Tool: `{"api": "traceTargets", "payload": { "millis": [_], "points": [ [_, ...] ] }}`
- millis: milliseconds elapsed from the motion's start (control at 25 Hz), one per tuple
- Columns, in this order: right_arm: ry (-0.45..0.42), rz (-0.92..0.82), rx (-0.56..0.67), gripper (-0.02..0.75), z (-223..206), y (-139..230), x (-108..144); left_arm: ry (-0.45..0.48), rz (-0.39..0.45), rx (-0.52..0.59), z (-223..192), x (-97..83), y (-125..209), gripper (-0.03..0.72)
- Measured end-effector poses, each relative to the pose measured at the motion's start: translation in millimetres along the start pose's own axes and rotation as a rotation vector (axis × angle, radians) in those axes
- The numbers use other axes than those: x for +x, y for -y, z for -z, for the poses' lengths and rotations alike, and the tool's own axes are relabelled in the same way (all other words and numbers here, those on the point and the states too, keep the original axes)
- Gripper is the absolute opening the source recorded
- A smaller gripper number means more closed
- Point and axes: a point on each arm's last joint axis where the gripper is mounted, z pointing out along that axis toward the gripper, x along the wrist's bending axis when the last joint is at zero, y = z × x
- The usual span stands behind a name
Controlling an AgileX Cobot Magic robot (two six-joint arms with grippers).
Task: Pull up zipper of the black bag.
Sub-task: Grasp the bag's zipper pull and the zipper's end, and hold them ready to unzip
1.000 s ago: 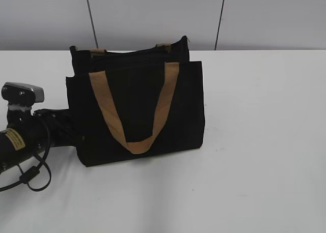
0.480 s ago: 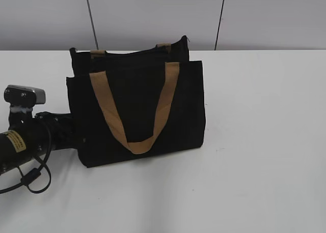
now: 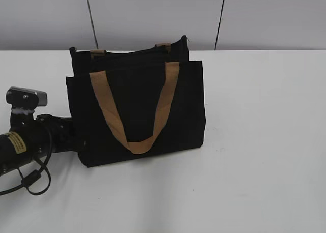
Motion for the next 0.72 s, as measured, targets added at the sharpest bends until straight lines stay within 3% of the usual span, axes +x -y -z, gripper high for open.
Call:
{"api": "traceTargets", "payload": {
  "millis": [200,480,720],
  "points": [
    [0.0,0.0,0.0,0.442,0.0,0.0,0.0,-0.014,-0.001,-0.036,2.0,0.8,-8.1,0.015],
    [0.0,0.0,0.0,0.442,0.0,0.0,0.0,-0.124,0.007,-0.186,29.5,2.9,-53.7,0.013],
    [0.0,0.0,0.0,0.442,0.0,0.0,0.0,-0.161,-0.017,-0.221,55.8,-1.8,-85.3,0.013]
  ]
}}
